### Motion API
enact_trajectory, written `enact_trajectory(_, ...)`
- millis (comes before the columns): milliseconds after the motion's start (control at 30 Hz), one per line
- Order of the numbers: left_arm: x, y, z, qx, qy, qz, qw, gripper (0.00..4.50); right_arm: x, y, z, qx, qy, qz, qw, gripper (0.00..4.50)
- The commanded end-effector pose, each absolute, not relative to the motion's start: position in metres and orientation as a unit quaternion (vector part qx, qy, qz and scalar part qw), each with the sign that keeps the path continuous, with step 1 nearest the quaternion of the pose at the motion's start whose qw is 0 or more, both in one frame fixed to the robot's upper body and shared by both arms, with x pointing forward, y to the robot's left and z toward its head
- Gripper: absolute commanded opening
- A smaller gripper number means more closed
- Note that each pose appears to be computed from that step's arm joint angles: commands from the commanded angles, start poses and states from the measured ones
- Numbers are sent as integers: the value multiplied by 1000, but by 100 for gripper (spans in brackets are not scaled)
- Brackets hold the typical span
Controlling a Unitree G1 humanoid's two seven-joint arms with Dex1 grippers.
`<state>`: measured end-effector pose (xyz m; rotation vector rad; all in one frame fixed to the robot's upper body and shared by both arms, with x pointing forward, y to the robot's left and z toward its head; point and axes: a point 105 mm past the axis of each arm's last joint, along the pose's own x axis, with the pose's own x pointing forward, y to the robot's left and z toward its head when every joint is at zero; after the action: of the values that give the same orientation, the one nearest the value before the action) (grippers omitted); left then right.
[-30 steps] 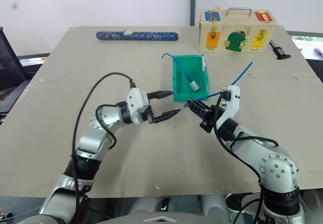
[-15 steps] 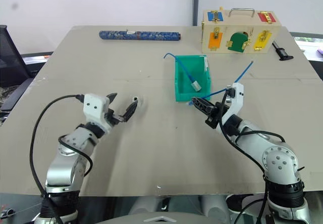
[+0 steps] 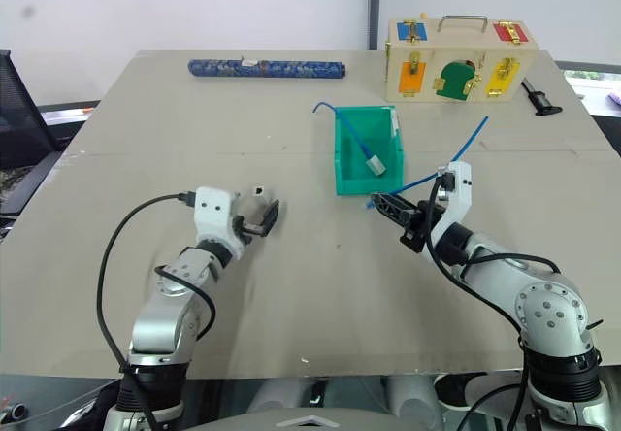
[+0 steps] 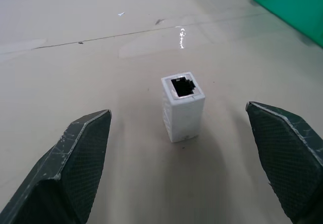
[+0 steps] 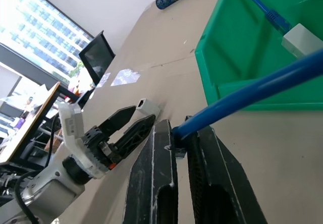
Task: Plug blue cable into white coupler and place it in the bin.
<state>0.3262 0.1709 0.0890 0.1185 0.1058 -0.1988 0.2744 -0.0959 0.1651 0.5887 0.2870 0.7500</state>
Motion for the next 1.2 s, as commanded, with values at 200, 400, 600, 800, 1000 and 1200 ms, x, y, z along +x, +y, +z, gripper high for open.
enact_trajectory(200,342,163,96,55,20,-86,995,387,270,-98,181,271,118,369,881,0)
enact_trajectory(400,343,160,93,53,18,-87,995,127,270,-100,183,267,115,368,883,0)
enact_trajectory(600,333,139,104,18,-4,-212,977,39,269,-103,184,245,109,366,891,0)
enact_trajectory(800,297,89,106,51,25,-524,850,39,268,-105,186,120,86,409,901,0)
enact_trajectory(1000,299,63,93,142,44,-652,744,39,264,-87,179,-13,76,503,861,0)
enact_trajectory(1200,306,40,90,189,31,-704,684,39,270,-73,169,-89,87,543,830,0)
